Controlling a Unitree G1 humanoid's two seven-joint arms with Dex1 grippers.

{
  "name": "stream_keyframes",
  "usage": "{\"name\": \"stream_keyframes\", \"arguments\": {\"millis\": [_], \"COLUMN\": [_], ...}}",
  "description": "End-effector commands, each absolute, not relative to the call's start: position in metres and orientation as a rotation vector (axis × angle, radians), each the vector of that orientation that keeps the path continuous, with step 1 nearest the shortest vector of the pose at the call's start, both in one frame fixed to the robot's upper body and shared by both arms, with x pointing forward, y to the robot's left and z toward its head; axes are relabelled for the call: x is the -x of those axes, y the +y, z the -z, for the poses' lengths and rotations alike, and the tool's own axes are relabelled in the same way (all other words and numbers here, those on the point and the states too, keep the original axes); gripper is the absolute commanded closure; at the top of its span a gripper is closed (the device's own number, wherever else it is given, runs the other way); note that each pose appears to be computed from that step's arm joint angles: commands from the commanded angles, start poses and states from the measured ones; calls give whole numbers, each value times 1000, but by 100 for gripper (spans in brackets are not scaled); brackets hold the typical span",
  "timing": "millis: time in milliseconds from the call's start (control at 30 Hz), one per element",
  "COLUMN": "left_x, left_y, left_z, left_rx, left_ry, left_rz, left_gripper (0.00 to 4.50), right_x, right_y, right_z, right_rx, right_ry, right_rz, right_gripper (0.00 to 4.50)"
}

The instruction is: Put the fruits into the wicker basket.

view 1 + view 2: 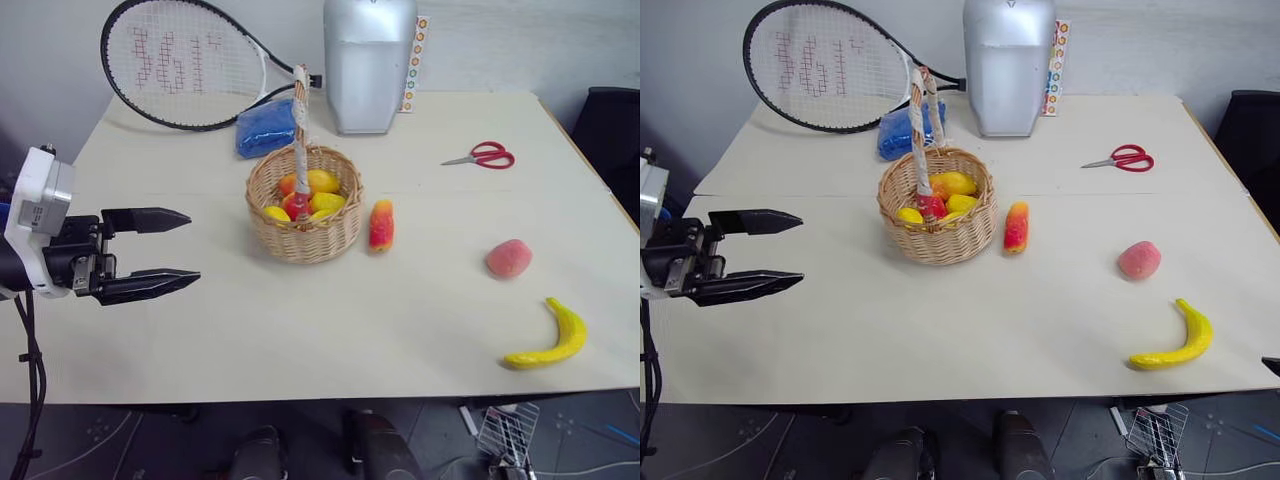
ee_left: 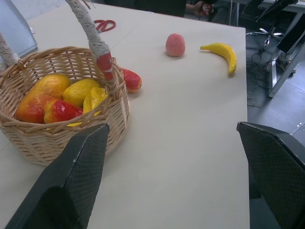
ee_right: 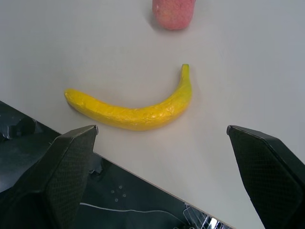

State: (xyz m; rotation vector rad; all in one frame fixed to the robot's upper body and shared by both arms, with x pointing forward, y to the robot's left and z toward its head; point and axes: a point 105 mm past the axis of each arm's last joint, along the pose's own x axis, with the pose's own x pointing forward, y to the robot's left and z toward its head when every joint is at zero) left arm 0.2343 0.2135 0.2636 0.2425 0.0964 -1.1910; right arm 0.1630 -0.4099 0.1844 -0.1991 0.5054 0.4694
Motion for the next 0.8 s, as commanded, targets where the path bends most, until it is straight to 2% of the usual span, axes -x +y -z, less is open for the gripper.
{"name": "stream_keyframes", "arguments": {"millis": [33, 533, 800], "left_x": [-232, -239, -244], "left_y": [214, 216, 214], "left_z": [-260, -246, -255], "left_rx": [-313, -384, -351], "left_ry": [117, 134, 94], "left_rz": [1195, 1158, 1159], "left_gripper": [0, 0, 0], "right_x": [-162, -162, -159], "right_y": [-413, -428, -429], "right_z": [-193, -191, -190], "right_rx": [219, 295, 286], "right_ry": [468, 469, 469], "right_rz": [-466, -400, -403], "right_gripper": [2, 2, 2]}}
